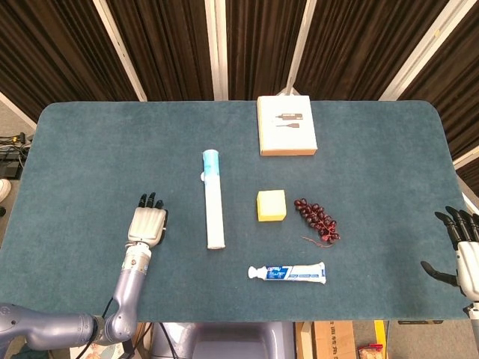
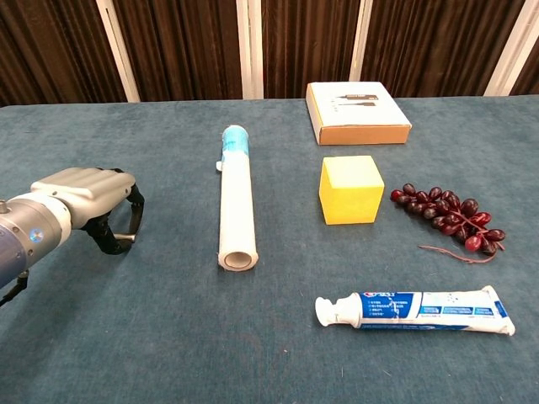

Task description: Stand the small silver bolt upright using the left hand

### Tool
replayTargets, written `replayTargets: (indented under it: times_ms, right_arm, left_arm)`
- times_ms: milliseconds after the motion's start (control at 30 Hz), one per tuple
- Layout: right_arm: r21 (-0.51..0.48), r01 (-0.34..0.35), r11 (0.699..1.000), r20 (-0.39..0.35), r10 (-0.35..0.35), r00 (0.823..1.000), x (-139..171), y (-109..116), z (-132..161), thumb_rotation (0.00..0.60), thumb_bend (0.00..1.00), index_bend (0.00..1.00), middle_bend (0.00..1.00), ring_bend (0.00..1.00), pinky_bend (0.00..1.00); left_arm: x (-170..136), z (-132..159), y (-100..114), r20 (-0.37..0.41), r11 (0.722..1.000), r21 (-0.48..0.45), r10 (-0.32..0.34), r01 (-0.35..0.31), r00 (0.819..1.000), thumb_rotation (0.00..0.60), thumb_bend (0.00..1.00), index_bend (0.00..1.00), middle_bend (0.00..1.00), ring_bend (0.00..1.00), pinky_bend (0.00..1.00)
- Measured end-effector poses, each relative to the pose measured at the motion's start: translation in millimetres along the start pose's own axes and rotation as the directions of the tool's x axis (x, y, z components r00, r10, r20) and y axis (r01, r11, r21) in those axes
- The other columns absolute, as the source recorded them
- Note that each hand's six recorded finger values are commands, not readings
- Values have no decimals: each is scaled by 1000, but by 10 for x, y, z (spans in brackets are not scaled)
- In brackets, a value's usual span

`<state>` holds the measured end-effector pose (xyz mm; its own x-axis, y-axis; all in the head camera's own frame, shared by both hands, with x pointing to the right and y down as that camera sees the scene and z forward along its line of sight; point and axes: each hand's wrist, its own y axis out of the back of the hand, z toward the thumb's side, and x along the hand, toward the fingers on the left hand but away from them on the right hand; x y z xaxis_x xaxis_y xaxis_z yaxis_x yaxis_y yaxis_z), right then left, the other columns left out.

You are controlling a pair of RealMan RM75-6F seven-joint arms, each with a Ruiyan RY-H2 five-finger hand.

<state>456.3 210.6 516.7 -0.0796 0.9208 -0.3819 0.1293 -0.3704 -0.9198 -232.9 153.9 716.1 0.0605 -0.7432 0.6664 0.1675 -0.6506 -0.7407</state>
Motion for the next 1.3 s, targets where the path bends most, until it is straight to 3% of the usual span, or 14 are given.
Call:
replayTargets:
  times_ms: [633,1033,1300]
  right_arm:
    - [-3,-4,1000,-2,4,1000,-14,-9,3,600,154,164,108,62,0]
    - [0,-4,1000,-6,4,1000,-15,-18,22,600,154,165,108,62,0]
    - [6,-7,1000,-9,7,1000,-20,-35,39,600,155,165,108,62,0]
  left_arm:
    - [11,-2,39,1,1000,-8,21,-21,1000,600,544,564,217,7,0]
    - [1,-105,153,7,993,-117,17,-16,1000,600,544,575,216,7,0]
    - [4,-200,222,38,969,-247,9,0,999,600,545,576,217,7,0]
